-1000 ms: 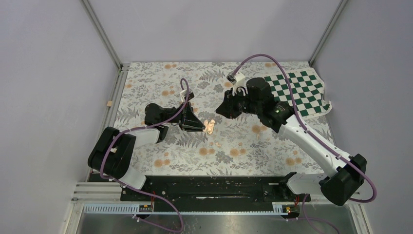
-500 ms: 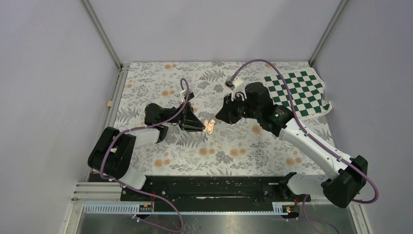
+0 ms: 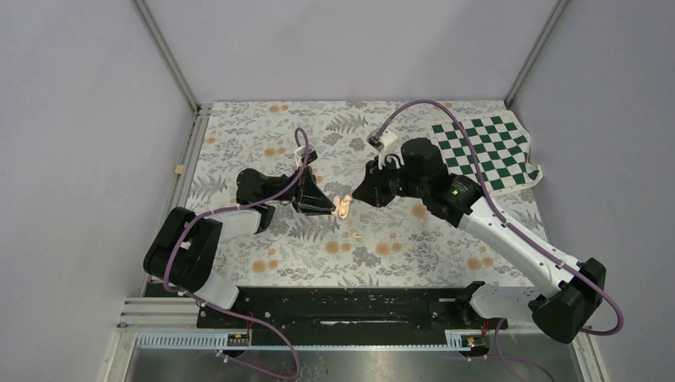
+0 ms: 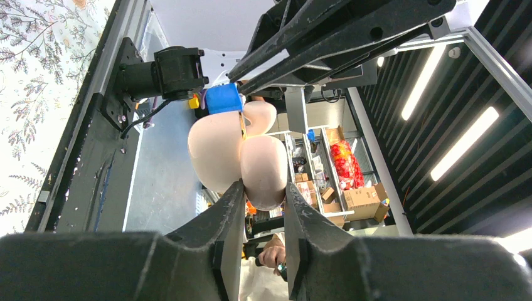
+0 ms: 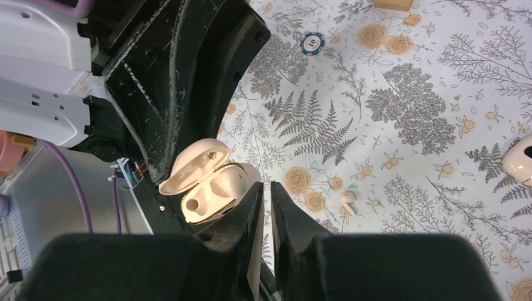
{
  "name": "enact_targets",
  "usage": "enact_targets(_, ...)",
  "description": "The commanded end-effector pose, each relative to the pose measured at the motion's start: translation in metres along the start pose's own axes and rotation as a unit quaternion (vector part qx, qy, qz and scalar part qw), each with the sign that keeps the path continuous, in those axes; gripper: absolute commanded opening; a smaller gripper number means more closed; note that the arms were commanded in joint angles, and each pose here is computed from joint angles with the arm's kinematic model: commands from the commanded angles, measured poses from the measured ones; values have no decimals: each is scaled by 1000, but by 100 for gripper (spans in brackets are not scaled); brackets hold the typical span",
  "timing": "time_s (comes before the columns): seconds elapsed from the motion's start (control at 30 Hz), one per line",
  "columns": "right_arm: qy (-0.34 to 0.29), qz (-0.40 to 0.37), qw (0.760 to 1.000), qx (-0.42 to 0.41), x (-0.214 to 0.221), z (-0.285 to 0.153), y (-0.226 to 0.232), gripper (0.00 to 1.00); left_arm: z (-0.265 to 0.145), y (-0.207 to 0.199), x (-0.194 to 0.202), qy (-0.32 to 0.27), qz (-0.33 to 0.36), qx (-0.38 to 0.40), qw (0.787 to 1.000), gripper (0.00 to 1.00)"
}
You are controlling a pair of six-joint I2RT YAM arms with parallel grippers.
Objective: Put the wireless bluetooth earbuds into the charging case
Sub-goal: Adjust the earbud with the charging case.
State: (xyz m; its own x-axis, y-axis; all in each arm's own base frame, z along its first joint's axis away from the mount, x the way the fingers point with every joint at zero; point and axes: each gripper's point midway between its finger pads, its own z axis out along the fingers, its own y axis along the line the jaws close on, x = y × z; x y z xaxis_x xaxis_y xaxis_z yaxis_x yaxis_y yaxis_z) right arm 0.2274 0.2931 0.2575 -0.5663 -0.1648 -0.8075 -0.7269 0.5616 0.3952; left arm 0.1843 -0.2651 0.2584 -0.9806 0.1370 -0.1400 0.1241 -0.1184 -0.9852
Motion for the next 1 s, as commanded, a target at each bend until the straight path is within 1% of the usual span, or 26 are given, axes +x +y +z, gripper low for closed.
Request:
enact_targets(0.0, -8, -15, 1000, -24, -7, -2, 16, 16, 0, -10, -4, -11, 52, 13, 999, 0)
enact_targets(0.33, 4, -22, 998, -50, -7, 0, 31, 15, 0, -10, -5, -11, 51, 13, 999, 0)
enact_targets(0.5, 3, -23, 999, -49, -7, -3, 32, 15, 1, -11, -6, -11, 52, 13, 998, 0)
enact_targets(0.8, -3, -29, 1000, -2, -2, -8, 15, 14, 1, -10, -6, -10, 50, 12, 999, 0)
enact_targets(0.97, -20, -34, 999, 27, -9, -12, 6, 14, 1, -13, -7, -8, 54, 14, 998, 0)
